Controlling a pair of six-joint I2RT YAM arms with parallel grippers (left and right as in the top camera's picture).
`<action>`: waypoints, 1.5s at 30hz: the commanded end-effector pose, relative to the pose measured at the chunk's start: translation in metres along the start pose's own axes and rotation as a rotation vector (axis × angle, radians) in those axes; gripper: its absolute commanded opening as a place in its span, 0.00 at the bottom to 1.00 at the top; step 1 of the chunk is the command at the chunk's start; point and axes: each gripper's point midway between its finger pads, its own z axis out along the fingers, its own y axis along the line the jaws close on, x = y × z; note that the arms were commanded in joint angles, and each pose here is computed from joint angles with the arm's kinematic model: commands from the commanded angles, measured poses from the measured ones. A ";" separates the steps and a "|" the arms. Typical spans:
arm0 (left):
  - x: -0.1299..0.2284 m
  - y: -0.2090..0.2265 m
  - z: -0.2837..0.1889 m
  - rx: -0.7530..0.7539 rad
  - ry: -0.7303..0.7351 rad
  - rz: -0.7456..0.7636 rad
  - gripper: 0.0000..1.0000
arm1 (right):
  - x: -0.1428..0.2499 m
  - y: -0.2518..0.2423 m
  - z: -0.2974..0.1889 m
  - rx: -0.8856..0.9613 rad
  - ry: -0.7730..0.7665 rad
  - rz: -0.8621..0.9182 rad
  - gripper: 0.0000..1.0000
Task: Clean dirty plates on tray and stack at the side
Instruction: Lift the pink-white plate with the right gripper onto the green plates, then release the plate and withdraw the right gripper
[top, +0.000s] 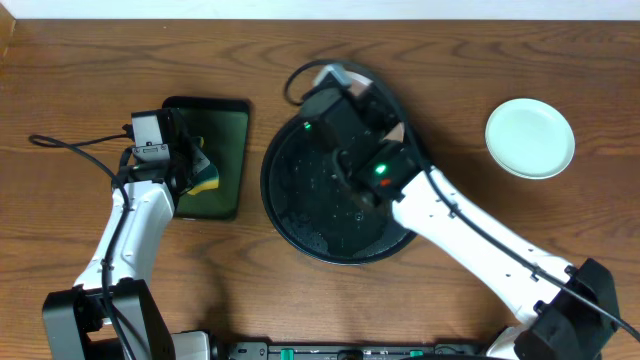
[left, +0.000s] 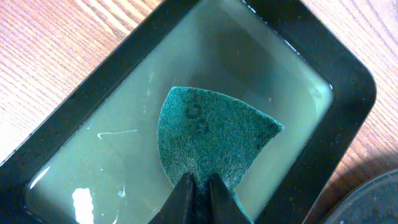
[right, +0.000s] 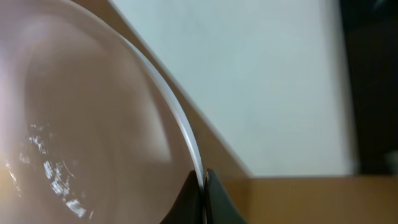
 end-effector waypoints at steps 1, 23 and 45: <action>0.002 0.001 -0.001 0.005 0.002 0.015 0.08 | -0.008 -0.030 -0.018 0.156 0.033 -0.206 0.01; 0.006 0.003 -0.001 -0.005 0.018 0.015 0.07 | 0.033 0.000 0.039 -0.058 0.102 0.189 0.01; 0.007 0.004 -0.001 -0.006 0.021 0.016 0.07 | 0.298 -0.065 0.146 -0.566 0.510 1.267 0.02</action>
